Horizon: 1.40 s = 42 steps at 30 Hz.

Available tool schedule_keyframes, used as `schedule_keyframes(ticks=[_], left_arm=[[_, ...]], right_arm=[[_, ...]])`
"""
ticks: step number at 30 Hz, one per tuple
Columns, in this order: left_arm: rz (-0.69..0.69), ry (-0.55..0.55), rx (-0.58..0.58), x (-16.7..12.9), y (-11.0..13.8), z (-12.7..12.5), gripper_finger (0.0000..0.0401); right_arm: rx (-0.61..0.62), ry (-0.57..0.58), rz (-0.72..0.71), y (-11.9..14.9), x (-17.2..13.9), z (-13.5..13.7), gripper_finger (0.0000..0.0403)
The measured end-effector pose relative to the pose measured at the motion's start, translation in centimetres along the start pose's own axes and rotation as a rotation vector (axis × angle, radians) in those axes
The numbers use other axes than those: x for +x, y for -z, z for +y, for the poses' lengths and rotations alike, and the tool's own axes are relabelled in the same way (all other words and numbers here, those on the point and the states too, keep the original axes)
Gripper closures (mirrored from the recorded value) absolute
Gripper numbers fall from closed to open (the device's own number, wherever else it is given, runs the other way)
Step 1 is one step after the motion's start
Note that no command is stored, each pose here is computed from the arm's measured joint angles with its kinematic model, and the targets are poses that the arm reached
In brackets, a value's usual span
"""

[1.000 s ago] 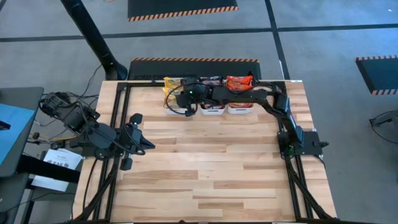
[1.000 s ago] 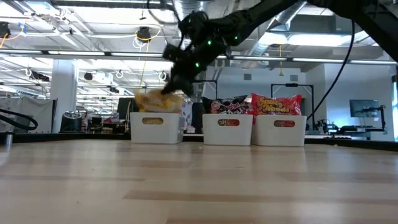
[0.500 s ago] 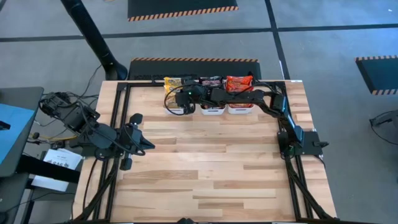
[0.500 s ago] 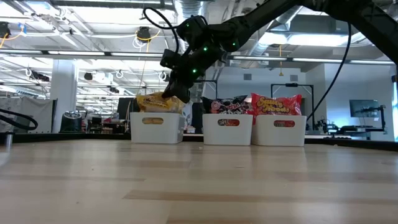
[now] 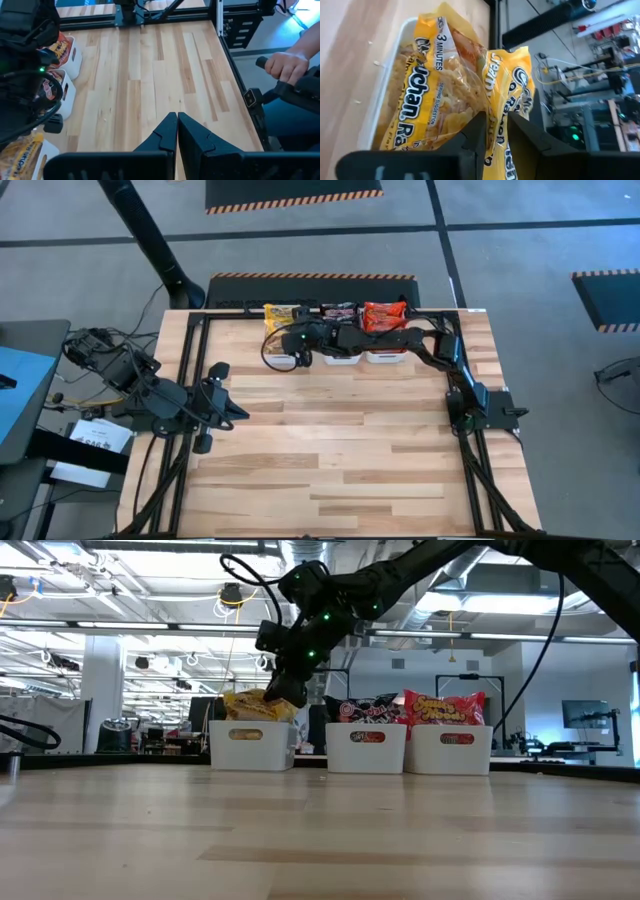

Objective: Sort Maruchan noodles
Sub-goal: Put the yellow noodle pack into the left white bin

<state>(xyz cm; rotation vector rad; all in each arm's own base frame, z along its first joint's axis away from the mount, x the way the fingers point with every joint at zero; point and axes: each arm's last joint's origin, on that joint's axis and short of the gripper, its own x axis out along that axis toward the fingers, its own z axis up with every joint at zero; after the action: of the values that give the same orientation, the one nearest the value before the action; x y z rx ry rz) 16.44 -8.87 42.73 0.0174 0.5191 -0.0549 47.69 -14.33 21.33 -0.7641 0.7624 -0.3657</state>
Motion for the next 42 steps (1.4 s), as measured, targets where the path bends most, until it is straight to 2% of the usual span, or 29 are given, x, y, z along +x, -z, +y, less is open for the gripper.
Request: schedule_keyframes(ticks=[9, 16, 19, 28, 32, 35, 37, 42], left_arm=[[-0.001, 0.000, -0.009, 0.0, 0.0, 0.0, 0.0401], [-0.001, 0.000, -0.020, 0.0, 0.0, 0.0, 0.0401], [-0.001, 0.000, -0.020, 0.0, 0.0, 0.0, 0.0401], [0.000, 0.000, -0.010, 0.0, 0.0, 0.0, 0.0401], [0.000, 0.000, -0.009, 0.0, 0.0, 0.0, 0.0401], [0.000, -0.001, -0.009, 0.0, 0.0, 0.0, 0.0401], [0.000, 0.000, -0.009, 0.0, 0.0, 0.0, 0.0401], [0.000, -0.001, -0.009, 0.0, 0.0, 0.0, 0.0401]], right_arm=[[-0.018, -0.003, -0.014, -1.1, -0.6, 1.1, 0.0299], [-0.079, 0.104, 0.091, -1.3, -0.9, 1.3, 0.0300], [-0.088, 0.112, 0.108, -1.6, -1.3, 1.5, 0.0300], [-0.083, 0.115, 0.049, -3.8, -3.1, 2.6, 0.0300], [-0.056, 0.064, 0.020, -4.3, -3.6, 3.6, 0.0300], [-0.019, -0.068, 0.011, -3.8, -3.4, 4.5, 0.0300], [0.009, -0.114, 0.039, -3.1, -2.9, 4.7, 0.0300], [0.062, -0.117, 0.038, -2.3, -2.3, 3.6, 0.0308]])
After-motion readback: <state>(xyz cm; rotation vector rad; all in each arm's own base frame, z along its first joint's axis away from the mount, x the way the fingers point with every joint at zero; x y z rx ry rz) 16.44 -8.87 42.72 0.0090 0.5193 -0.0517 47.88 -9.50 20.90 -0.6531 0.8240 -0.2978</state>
